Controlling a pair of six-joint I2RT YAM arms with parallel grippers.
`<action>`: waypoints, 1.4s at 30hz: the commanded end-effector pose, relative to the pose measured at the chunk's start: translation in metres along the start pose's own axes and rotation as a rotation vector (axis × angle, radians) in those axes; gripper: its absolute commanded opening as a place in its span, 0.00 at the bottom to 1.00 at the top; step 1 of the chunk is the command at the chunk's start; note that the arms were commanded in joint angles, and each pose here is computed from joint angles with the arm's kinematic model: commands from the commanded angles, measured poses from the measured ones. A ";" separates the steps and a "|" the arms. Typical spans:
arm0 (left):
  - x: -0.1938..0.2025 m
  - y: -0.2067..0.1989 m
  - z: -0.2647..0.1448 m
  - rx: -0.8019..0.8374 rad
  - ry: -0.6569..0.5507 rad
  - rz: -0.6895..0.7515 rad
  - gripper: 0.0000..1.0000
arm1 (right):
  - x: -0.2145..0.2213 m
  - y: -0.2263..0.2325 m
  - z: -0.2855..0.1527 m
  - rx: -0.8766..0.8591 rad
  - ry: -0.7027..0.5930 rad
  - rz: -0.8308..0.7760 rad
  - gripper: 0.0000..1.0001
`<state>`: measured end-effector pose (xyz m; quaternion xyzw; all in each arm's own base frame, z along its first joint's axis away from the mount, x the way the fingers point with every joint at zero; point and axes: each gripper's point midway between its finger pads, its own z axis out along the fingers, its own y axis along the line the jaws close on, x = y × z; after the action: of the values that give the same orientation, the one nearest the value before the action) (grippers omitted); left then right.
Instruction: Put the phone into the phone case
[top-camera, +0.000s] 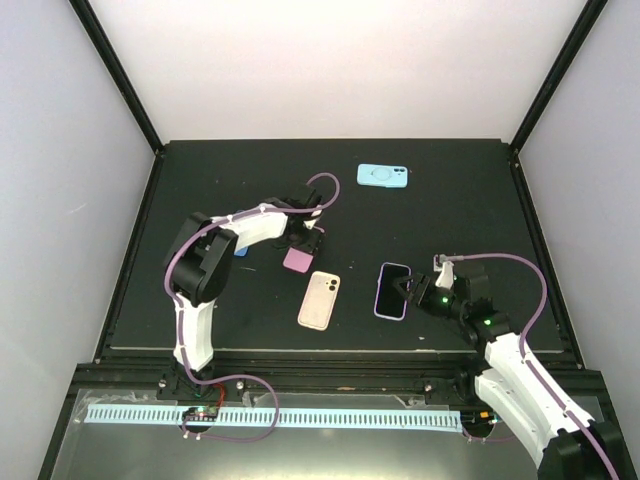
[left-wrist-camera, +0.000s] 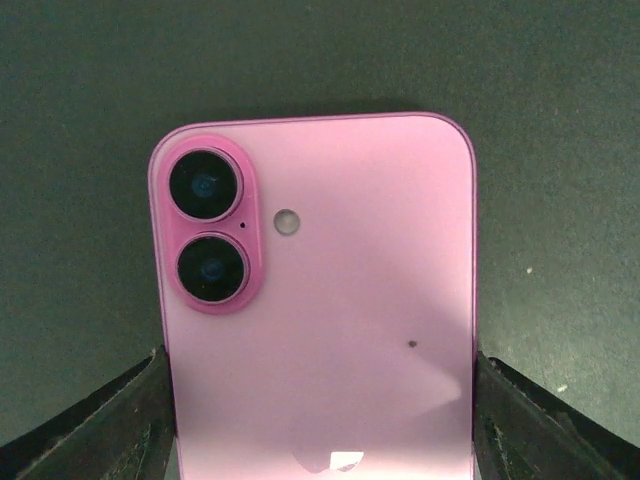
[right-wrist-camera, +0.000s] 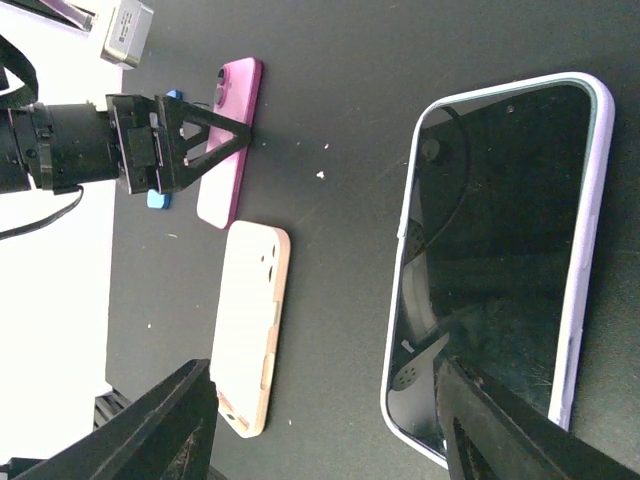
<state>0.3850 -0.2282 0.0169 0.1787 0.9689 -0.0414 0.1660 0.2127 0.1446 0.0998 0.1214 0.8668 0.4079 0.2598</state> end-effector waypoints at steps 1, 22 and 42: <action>0.019 -0.007 -0.009 0.065 0.037 -0.025 0.49 | -0.002 0.012 -0.001 -0.050 -0.002 -0.010 0.61; 0.022 -0.072 -0.117 0.668 -0.160 -0.295 0.36 | 0.025 0.079 0.019 -0.139 0.034 -0.097 0.56; 0.047 -0.102 -0.124 0.823 -0.140 -0.363 0.33 | 0.071 0.137 0.086 -0.016 0.154 -0.203 0.43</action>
<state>0.2664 -0.2796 0.0918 0.0370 0.8973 -0.4251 0.1126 0.1909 0.3210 0.1359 -0.0193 0.8813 0.4209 0.2137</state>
